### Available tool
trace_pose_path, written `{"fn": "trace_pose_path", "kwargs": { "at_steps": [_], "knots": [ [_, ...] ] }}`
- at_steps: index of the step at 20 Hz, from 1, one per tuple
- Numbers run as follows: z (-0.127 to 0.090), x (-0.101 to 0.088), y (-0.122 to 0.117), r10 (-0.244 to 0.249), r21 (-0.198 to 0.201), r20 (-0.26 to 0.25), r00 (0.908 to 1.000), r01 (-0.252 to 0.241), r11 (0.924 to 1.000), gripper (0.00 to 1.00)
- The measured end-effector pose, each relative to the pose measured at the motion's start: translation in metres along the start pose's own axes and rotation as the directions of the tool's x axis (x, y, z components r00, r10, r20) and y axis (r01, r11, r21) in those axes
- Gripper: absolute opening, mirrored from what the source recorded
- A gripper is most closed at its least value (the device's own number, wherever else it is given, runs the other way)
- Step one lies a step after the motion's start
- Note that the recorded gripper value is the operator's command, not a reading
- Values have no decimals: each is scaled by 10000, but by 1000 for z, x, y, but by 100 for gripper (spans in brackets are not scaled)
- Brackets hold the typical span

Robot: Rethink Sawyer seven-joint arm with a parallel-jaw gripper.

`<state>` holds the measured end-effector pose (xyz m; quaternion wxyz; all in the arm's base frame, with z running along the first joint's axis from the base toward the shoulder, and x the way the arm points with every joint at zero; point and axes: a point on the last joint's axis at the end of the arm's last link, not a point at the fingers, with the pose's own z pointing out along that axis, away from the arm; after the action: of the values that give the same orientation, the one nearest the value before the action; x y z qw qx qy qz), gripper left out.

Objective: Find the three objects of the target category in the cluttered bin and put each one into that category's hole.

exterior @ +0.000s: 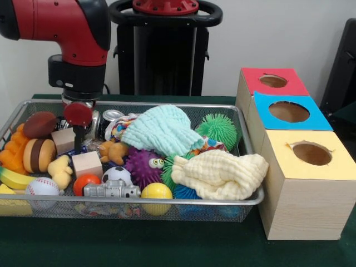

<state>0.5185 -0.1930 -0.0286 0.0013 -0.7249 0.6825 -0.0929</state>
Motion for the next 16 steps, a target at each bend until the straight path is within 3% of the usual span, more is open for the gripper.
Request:
{"fn": "trace_pose_path", "kwargs": {
  "at_steps": [1, 6, 16],
  "knots": [
    [1, 1, 4, 58, -225, -45, 10000, -59, 9997, 100],
    [3, 5, 10, 293, -594, -93, 9995, -298, 9978, 100],
    [-4, 12, 7, 1141, -799, 65, 9935, -1132, 9904, 100]
  ]
}}
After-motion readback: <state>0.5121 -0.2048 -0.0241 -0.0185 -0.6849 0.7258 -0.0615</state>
